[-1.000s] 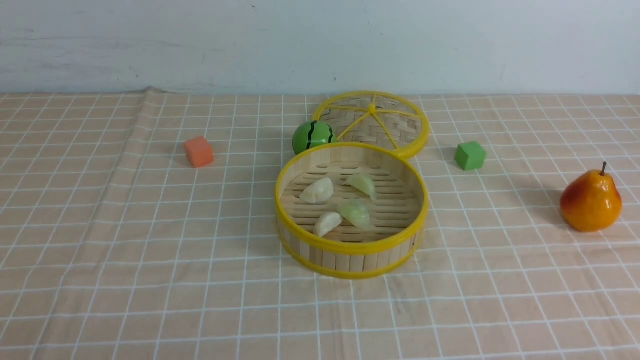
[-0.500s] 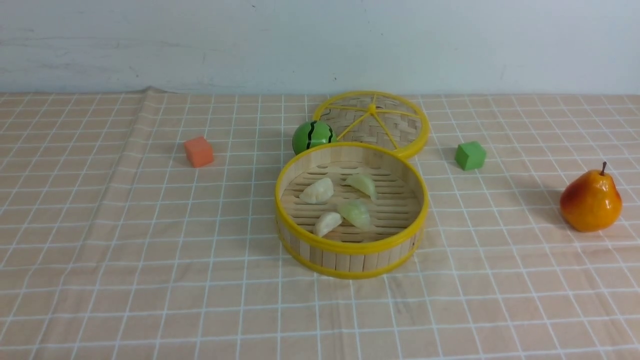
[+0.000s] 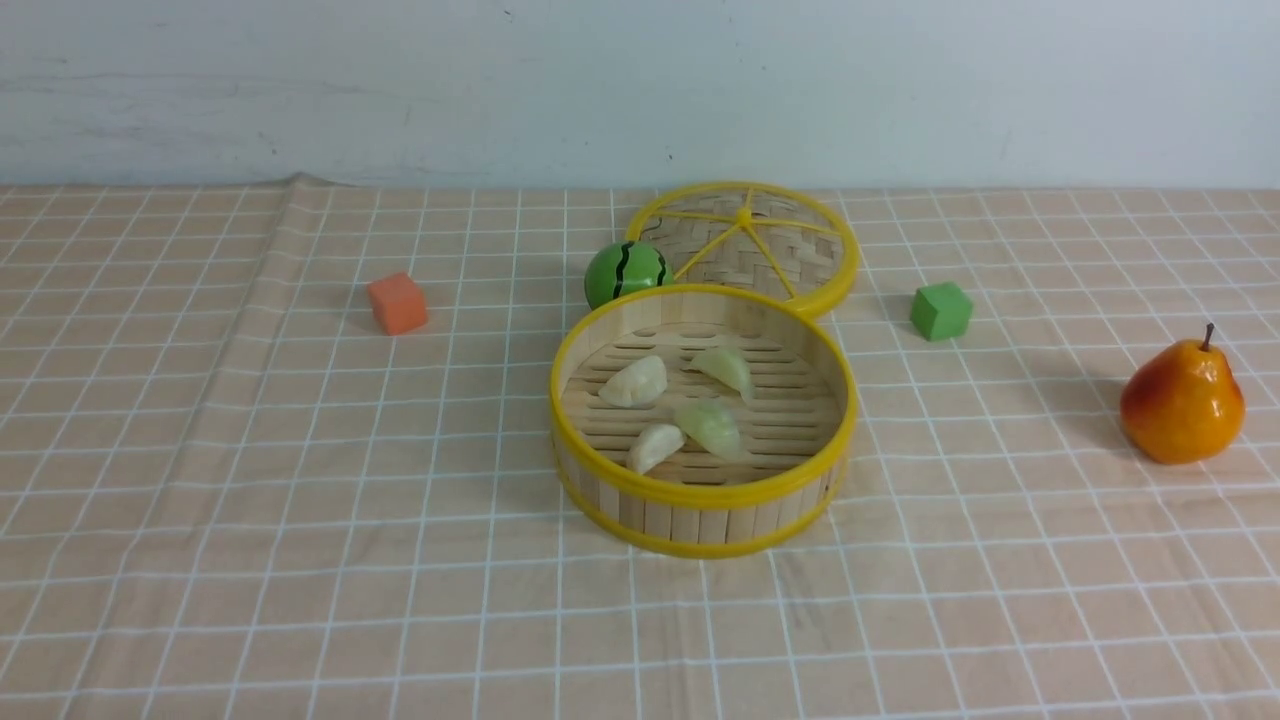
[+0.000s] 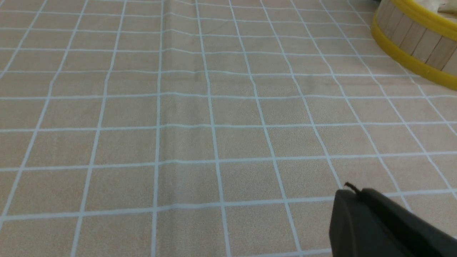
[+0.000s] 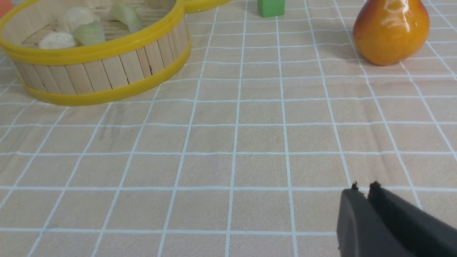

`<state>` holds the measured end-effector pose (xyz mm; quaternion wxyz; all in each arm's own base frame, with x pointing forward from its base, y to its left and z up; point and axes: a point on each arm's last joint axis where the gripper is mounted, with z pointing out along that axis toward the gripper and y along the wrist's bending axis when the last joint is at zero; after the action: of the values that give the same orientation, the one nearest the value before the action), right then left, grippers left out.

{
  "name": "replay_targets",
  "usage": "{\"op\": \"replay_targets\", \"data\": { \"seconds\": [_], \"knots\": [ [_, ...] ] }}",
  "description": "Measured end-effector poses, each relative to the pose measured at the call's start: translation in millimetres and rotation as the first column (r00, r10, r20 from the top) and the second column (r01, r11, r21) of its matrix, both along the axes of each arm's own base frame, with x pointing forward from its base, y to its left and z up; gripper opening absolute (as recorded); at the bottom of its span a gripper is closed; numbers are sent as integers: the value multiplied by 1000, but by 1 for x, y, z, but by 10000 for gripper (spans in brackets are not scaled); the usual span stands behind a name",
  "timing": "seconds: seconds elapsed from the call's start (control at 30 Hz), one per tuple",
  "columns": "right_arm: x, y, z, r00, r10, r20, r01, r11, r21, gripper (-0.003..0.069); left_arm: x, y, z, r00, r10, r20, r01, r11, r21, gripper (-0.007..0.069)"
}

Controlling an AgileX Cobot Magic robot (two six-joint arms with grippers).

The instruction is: Put the dumplings into the steamer on the table with the brown tablecloth.

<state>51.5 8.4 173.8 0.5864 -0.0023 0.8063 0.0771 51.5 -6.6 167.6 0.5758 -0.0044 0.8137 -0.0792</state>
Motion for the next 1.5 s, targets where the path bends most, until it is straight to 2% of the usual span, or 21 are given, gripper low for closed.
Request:
{"op": "replay_targets", "data": {
  "seconds": [1.5],
  "knots": [
    [0,0,0,1000,0,0,0,1000,0,95,0,0,0,1000,0,-1,0,1000,-1,7]
  ]
}}
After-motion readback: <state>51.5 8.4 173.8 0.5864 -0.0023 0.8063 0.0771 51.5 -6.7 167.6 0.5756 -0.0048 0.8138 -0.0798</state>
